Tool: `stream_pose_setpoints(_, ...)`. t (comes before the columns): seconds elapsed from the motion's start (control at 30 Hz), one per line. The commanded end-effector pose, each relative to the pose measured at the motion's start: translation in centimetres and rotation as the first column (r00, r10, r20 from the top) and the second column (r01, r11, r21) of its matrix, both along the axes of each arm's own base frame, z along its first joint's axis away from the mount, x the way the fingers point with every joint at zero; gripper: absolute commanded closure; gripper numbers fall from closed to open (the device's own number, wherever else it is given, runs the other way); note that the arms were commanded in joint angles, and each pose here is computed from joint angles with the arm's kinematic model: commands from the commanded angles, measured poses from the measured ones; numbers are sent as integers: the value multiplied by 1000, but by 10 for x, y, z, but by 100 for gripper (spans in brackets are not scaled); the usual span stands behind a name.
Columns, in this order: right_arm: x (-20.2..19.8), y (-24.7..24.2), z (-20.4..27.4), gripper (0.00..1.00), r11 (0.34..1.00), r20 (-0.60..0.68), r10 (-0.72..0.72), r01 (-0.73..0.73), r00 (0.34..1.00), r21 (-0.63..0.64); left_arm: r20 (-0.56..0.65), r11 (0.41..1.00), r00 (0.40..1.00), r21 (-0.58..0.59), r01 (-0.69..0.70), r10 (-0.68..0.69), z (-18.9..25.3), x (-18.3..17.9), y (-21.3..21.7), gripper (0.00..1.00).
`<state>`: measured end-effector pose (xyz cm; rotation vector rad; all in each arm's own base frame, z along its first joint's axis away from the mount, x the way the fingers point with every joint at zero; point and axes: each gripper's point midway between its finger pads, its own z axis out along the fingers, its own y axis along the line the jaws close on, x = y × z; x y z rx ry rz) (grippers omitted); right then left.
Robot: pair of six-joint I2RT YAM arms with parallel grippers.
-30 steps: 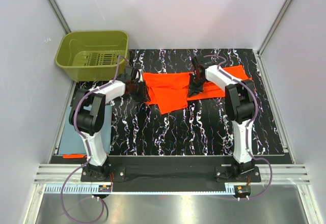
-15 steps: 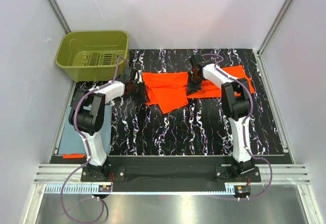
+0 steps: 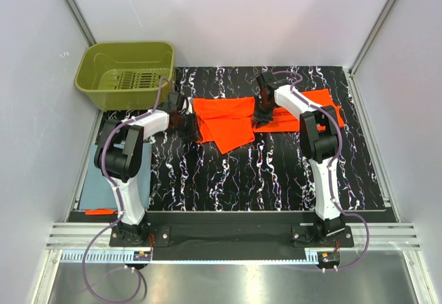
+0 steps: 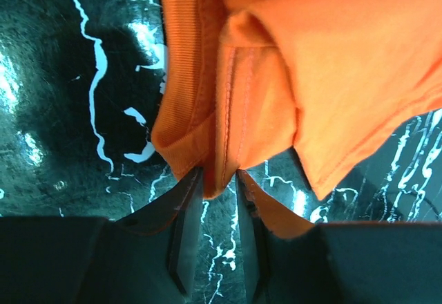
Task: Fold and stack the t-shirts
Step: Fold the tshirt
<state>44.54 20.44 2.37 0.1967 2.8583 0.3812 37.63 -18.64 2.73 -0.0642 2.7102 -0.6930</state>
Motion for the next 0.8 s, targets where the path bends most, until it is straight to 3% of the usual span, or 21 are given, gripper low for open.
stream_pose_setpoints(0.0, -1, -11, 42, 71, 1000, 72, 8, -7, 997, -23, 17, 999, 1000, 31, 16, -16, -1, 12, 6, 69)
stream_pose_setpoints(0.2, -7, -40, 54, 64, 998, 89, -2, 8, 996, -68, 52, 996, 998, 86, 20, -25, 9, 11, 16, 68)
stream_pose_setpoints(0.4, -2, -80, 36, 59, 994, 50, -47, 52, 998, -94, 62, 993, 998, 115, 26, -33, 24, 9, 21, 57)
stream_pose_setpoints(0.6, 15, -125, 23, 57, 985, 41, -121, 125, 992, -115, 125, 998, 991, 46, 47, -53, 69, 8, -3, 49)
stream_pose_setpoints(0.77, 13, -147, 9, 57, 978, 10, -145, 144, 989, -148, 72, 998, 995, -15, 67, -66, 56, 16, -17, 49)
